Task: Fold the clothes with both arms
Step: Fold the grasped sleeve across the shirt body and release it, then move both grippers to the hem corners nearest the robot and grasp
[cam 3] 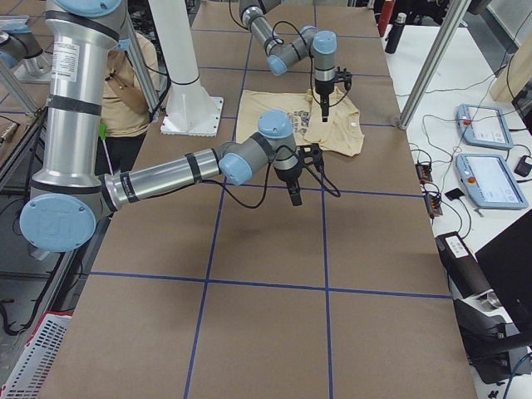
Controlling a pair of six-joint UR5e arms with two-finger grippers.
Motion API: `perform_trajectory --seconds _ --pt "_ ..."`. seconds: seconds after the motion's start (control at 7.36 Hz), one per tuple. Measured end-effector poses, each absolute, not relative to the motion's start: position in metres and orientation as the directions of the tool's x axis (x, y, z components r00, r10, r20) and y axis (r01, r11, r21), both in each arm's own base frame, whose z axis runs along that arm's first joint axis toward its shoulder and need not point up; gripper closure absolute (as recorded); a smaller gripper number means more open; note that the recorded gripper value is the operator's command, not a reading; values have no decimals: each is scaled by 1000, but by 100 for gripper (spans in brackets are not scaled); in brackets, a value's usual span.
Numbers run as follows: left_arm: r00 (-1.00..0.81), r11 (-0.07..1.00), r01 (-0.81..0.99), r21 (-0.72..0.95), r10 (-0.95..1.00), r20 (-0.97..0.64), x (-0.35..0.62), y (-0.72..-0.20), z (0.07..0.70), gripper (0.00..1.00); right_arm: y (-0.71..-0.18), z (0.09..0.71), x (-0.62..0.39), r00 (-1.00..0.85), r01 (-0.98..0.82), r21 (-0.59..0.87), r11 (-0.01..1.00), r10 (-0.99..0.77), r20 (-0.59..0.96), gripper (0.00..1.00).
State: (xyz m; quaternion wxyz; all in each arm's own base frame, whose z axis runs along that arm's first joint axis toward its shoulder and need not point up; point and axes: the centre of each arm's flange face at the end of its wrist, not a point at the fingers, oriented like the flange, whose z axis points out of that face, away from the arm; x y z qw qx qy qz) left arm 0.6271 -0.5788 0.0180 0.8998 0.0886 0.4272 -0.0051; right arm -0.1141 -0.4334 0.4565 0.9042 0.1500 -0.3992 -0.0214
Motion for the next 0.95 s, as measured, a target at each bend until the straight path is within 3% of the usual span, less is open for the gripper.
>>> perform_trajectory --seconds 0.41,0.95 --pt "617 958 8 287 221 -755 523 -508 136 0 -389 390 -225 642 -159 227 961 -74 763 0" --pt "612 933 -15 359 292 -735 398 -388 254 0 -268 353 -362 627 -247 193 950 5 779 0"
